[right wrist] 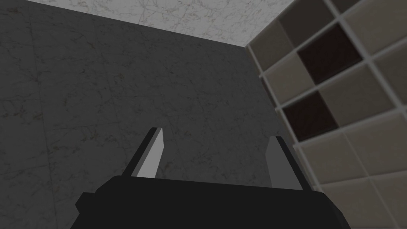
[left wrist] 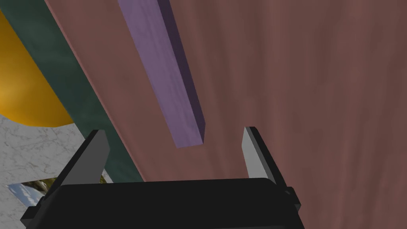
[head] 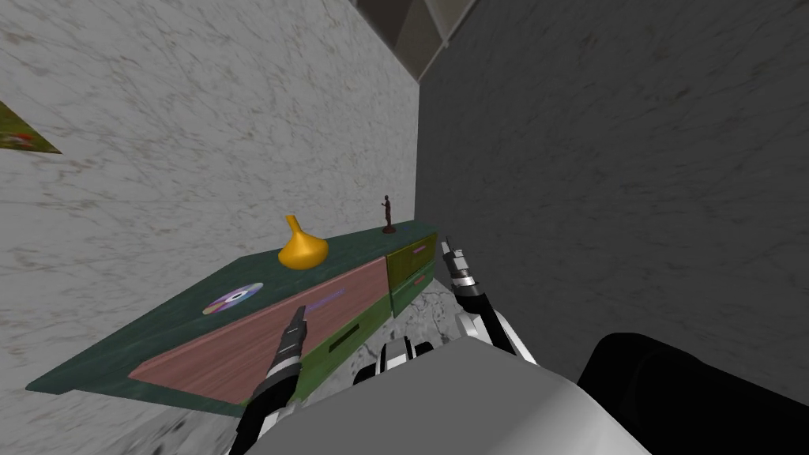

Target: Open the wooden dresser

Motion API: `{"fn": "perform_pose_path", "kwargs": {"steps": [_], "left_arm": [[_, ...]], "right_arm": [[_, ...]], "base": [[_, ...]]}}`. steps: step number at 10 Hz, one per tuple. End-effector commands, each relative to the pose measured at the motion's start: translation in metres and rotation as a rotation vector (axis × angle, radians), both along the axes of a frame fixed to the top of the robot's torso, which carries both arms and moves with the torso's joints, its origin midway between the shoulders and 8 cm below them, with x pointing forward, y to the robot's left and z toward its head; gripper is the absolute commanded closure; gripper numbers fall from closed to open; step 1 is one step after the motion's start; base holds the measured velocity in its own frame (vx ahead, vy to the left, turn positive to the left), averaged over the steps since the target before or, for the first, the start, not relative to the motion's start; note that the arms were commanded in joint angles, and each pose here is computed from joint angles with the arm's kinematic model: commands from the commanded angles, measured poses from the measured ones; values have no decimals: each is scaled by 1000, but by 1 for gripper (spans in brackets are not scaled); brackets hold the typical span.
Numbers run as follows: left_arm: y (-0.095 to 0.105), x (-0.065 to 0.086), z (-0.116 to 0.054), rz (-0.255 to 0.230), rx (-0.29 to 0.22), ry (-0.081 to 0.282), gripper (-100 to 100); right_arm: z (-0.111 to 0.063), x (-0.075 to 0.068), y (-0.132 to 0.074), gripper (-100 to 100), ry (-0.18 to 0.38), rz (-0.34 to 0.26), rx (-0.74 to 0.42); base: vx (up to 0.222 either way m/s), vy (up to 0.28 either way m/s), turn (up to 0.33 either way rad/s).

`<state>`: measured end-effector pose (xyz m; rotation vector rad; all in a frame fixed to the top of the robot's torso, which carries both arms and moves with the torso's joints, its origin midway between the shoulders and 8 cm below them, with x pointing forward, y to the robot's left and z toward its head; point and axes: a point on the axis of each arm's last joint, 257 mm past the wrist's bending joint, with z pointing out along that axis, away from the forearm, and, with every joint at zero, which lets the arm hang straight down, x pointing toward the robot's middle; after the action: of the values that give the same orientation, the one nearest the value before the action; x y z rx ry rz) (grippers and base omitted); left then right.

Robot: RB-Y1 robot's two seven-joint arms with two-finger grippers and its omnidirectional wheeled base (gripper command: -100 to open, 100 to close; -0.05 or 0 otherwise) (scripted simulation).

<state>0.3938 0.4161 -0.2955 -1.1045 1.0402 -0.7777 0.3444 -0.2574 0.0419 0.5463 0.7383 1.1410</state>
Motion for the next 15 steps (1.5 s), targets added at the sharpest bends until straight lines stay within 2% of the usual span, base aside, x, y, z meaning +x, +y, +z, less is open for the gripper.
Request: {"fn": "perform_pose_path", "kwargs": {"steps": [1, 4, 5, 6, 12, 13, 15], "left_arm": [[-17, -5, -20, 29, -82, 7, -100], [-12, -1, -11, 31, -76, 7, -100], [-14, -2, -13, 29, -76, 5, -100], [-14, -2, -13, 29, -76, 6, 100], [-17, -6, -7, 27, -75, 3, 100], [-8, -6, -3, 16, -42, 9, -100], [3, -5, 3, 2, 3, 16, -100]], "right_arm": [[0, 0, 0, 0, 0, 0, 0], [0, 0, 0, 0, 0, 0, 0], [0, 0, 0, 0, 0, 0, 0], [0, 0, 0, 0, 0, 0, 0], [0, 0, 0, 0, 0, 0, 0], [0, 0, 0, 0, 0, 0, 0], [0, 0, 0, 0, 0, 0, 0]], "base": [[47, -49, 13], [26, -8, -5], [30, 12, -7], [0, 0, 0], [-140, -60, 4], [-17, -6, -1], [10, 4, 0]]}}
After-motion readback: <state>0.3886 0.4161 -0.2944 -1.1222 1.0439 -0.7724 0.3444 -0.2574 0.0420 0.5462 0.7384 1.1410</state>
